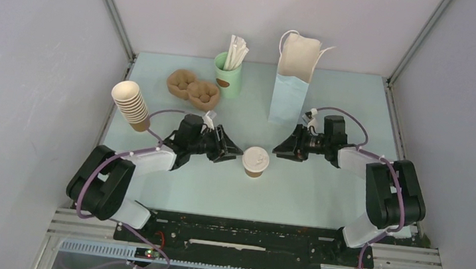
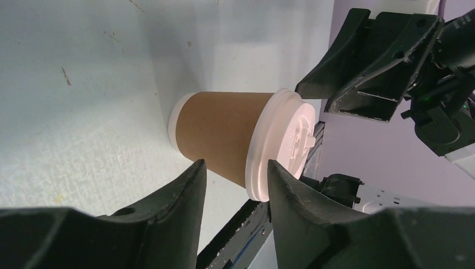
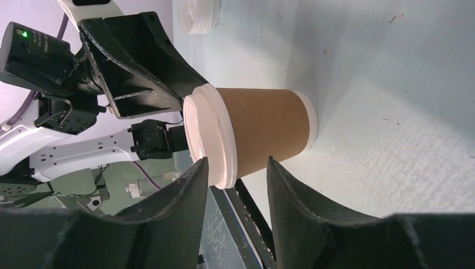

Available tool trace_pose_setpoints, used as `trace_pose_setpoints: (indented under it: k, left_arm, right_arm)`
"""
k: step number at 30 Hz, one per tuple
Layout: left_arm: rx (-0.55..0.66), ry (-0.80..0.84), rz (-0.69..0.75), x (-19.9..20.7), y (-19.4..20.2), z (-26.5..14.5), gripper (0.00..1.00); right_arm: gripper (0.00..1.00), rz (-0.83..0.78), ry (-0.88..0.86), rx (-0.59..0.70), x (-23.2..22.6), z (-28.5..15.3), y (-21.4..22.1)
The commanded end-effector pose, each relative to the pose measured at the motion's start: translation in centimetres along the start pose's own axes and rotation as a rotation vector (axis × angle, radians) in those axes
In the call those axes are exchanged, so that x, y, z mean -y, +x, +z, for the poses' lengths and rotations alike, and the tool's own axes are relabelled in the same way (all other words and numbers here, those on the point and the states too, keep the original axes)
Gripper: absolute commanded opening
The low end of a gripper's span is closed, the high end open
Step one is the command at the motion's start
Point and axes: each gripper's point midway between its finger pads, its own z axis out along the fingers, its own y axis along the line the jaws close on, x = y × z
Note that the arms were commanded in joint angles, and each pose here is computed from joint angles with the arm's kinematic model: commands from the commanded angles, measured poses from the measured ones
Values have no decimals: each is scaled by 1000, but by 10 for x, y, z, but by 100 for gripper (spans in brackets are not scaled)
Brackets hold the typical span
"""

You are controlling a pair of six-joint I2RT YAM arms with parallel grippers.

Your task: Pack the takeout coffee

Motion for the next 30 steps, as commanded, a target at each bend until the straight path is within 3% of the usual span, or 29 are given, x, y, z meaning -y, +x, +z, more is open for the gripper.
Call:
trace_pose_setpoints:
  k: [1,9,30]
  left_arm:
    - [3,44,6,6,0,-1,49]
    - [-4,34,-6,0,5,-1,45]
    - [-49,-2,0,-9,16,5,47]
  right_arm:
    - [51,-14,-42,-21,-5,5,2]
    - [47,-8,-49,-51,-4,12,9]
    - [44,8,-19,-84,6,23,20]
